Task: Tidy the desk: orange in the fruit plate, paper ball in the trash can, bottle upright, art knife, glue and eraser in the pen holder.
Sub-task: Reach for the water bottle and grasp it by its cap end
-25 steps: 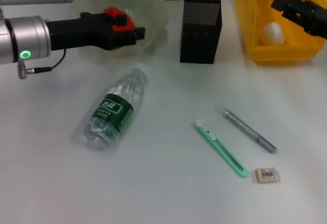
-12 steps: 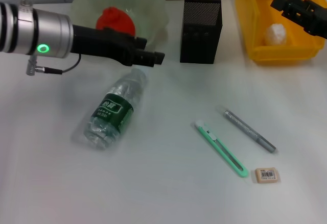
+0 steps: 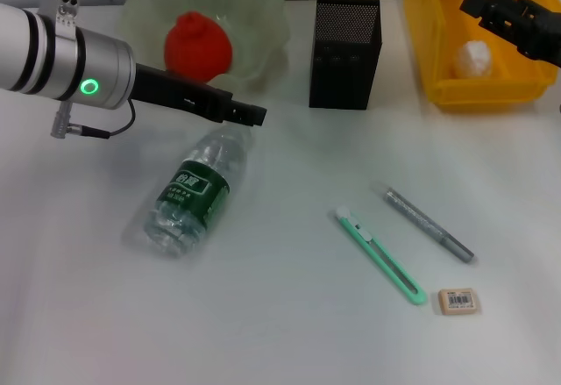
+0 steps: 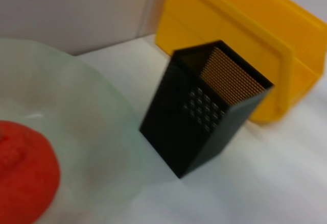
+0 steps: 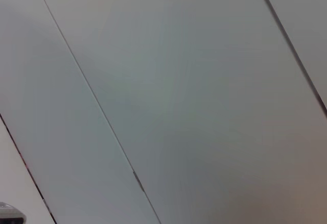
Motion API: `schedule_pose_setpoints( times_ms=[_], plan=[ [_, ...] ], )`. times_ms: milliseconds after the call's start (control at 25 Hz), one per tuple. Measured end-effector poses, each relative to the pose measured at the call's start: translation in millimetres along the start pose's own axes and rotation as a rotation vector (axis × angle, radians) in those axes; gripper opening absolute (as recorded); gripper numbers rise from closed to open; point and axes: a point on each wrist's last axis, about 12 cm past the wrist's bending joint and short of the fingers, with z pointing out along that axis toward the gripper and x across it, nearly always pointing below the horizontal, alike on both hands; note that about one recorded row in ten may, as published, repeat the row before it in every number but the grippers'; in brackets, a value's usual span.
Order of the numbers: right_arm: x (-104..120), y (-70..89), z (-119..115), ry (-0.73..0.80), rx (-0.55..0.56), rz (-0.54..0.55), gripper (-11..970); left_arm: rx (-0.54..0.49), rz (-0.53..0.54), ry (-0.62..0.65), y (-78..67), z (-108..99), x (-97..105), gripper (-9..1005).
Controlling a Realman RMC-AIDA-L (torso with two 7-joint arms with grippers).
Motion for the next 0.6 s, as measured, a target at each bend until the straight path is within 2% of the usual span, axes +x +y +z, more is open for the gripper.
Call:
schedule_pose_setpoints(
  times_ms=[160, 200, 320, 360, 600],
  plan=[
    [0, 0.2, 0, 0.0, -0.002, 0.0, 740, -0.012, -0.024, -0.007, 1.1, 1, -1, 682],
    [0, 0.2, 0, 0.001, -0.001, 0.001, 740, -0.051, -0.079, -0.022, 1.6, 8, -3, 681],
    [1, 0.0, -1, 0.001, 0.001, 0.002, 740, -0.063, -0.078, -0.013, -0.7, 13, -4, 681],
    [1, 0.0, -1, 0.001, 0.001, 0.002, 740, -0.088, -0.06, 0.004, -6.3, 23, -8, 681],
    [2, -0.3, -3, 0.002, 0.005, 0.004, 741, -0.112, -0.034, 0.013, -12.5, 31, -16, 680]
  ],
)
